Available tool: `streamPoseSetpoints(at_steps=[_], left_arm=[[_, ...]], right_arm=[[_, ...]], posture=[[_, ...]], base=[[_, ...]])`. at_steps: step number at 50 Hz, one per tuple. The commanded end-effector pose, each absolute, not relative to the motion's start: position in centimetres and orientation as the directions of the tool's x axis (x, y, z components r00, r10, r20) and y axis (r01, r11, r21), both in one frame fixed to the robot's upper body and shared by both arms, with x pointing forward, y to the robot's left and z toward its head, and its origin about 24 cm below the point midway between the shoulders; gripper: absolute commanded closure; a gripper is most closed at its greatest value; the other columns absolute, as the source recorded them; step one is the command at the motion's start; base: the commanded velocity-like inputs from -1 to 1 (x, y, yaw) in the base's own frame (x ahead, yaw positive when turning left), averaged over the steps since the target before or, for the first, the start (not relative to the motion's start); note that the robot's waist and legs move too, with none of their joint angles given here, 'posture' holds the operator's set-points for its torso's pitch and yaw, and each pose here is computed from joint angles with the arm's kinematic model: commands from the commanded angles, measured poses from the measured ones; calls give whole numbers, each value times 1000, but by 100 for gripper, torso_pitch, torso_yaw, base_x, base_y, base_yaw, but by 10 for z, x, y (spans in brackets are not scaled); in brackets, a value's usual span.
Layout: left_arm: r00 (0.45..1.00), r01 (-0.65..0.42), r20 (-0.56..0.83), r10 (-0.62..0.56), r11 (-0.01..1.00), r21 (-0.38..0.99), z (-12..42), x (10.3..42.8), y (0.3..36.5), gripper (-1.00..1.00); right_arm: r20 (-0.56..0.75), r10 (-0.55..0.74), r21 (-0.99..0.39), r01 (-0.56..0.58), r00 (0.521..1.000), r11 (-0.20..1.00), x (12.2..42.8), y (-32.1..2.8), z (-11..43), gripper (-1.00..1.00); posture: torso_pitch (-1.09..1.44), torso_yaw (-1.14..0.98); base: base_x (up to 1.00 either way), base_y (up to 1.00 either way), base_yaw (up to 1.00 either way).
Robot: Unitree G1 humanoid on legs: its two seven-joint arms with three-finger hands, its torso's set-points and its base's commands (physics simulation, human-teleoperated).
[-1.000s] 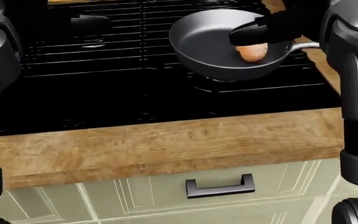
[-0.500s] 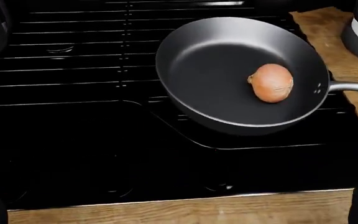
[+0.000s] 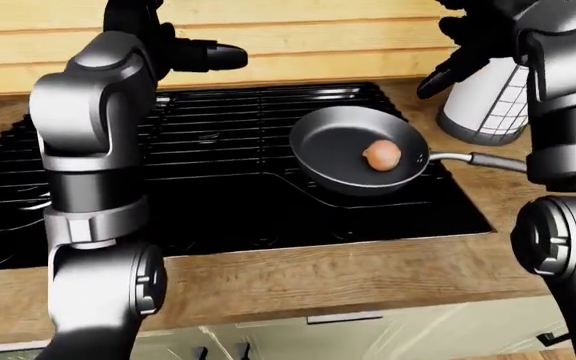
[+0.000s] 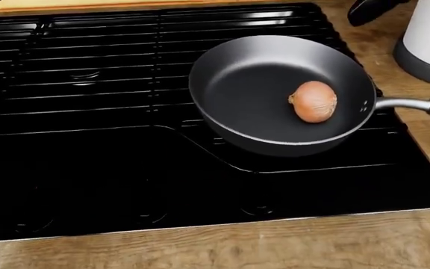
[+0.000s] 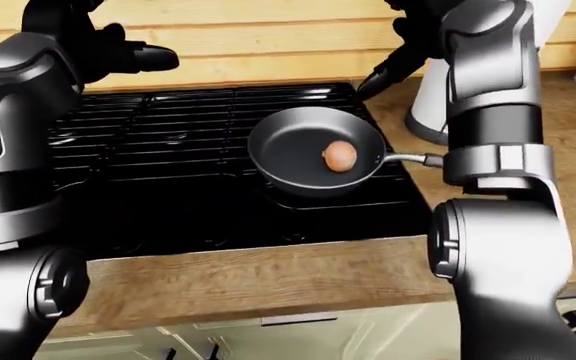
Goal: Pick the onion from the pan and place it in the bowl.
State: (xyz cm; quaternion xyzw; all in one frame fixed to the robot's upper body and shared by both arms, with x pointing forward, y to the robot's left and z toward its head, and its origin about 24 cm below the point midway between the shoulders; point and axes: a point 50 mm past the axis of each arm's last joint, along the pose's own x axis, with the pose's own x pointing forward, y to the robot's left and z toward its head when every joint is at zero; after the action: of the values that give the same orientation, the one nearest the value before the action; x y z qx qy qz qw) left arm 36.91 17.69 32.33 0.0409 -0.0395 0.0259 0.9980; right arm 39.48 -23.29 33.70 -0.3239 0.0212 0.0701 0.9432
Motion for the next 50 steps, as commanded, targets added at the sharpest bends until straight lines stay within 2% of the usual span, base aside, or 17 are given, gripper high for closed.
streamPoseSetpoints(at_steps=[1, 17, 42, 50], left_arm=[[982, -61, 182, 46, 995, 80, 347, 361, 176, -100], [982, -58, 185, 44, 996, 73, 348, 360, 175, -100], [982, -50, 187, 36, 996, 72, 347, 358, 173, -100], [983, -48, 183, 33, 996, 76, 345, 360, 172, -100]], right_arm=[[17, 171, -689, -112, 985, 716, 388, -223, 366, -100], [-70, 194, -818, -168, 978, 551, 400, -199, 372, -100], [-211, 201, -848, -281, 957, 449, 414, -178, 338, -100], [-304, 231, -831, -376, 924, 410, 415, -169, 325, -100]], posture=[[0, 0], [0, 0], [0, 0], [0, 0]], base=[[0, 0, 0], [0, 0, 0], [0, 0, 0], [0, 0, 0]])
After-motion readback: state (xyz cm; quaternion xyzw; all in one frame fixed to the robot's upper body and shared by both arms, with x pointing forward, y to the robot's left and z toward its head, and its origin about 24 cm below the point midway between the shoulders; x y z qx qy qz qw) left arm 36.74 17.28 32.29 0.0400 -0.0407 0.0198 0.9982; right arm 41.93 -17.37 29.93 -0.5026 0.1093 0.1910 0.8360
